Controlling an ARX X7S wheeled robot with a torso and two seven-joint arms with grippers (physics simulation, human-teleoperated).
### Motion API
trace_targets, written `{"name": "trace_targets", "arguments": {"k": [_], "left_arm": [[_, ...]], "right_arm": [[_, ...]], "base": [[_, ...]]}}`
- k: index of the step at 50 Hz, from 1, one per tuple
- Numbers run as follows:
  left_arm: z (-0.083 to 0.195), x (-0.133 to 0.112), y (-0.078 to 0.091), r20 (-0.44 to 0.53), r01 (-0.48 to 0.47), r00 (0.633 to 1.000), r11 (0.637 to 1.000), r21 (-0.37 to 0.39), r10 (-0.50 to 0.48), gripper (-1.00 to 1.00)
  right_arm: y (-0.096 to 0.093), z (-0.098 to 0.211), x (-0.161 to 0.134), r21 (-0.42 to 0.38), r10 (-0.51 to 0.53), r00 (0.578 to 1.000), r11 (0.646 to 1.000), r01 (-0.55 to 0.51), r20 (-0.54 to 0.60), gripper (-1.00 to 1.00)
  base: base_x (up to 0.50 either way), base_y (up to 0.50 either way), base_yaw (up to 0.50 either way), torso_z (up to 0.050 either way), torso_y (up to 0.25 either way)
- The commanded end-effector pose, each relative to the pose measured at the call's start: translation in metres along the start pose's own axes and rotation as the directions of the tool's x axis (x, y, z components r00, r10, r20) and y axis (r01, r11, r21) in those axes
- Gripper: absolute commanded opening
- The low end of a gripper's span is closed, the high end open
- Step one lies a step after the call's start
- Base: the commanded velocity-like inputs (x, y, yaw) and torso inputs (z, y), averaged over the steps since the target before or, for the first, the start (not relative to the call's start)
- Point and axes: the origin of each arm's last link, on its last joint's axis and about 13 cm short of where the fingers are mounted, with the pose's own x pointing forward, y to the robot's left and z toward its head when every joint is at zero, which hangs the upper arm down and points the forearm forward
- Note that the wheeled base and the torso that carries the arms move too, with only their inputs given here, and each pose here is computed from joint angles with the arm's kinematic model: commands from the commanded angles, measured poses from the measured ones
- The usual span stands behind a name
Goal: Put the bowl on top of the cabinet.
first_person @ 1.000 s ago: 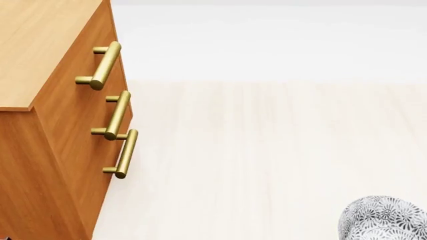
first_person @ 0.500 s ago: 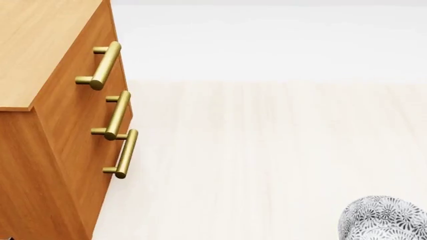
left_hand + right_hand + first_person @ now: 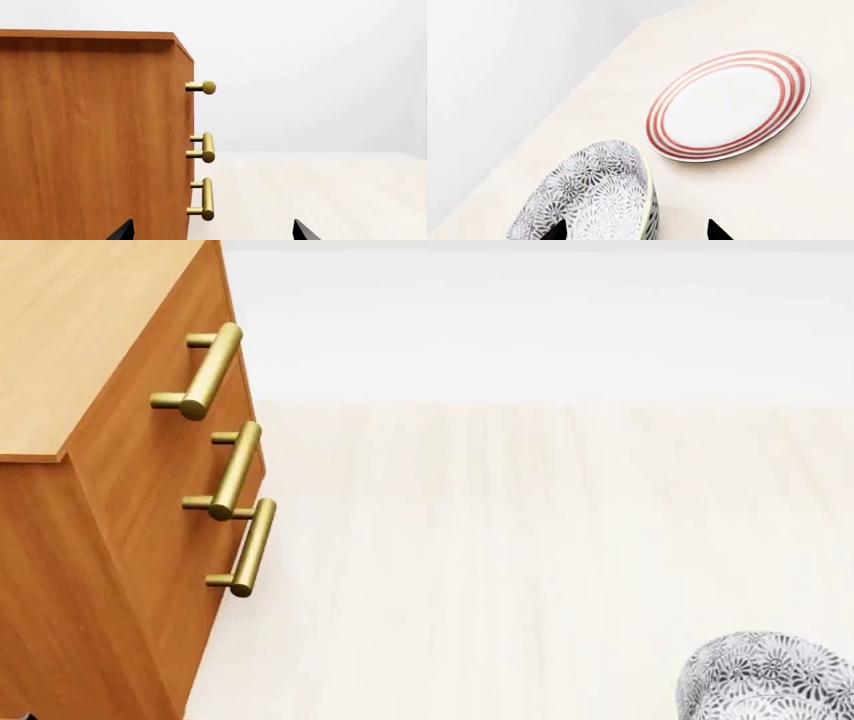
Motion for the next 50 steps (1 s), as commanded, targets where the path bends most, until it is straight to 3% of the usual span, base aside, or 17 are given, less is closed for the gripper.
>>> {"name": "trace_targets", "arguments": {"k": [1,8,50], "left_arm": [[0.000,0.000,0.000,0.001,0.002,1.000,1.000,0.001,-0.002,1.00],[0.000,0.000,0.000,0.002,0.003,1.000,1.000,0.001,-0.003,1.00],[-0.001,0.000,-0.001,0.000,0.010,1.000,1.000,0.000,-0.010,1.00]], "right_arm": [[0.004,-0.005,0.014,-0.024,0.000,0.999,1.000,-0.002,-0.054,1.00],[0.005,-0.010,0.024,-0.024,-0.008,0.994,1.000,0.005,-0.108,1.00],[0.005,-0.021,0.048,-0.028,-0.056,0.982,0.998,0.051,-0.181,1.00]], "base": [[0.00,0.00,0.00,0.000,0.000],[0.00,0.00,0.00,0.000,0.000],[0.00,0.00,0.00,0.000,0.000]]}}
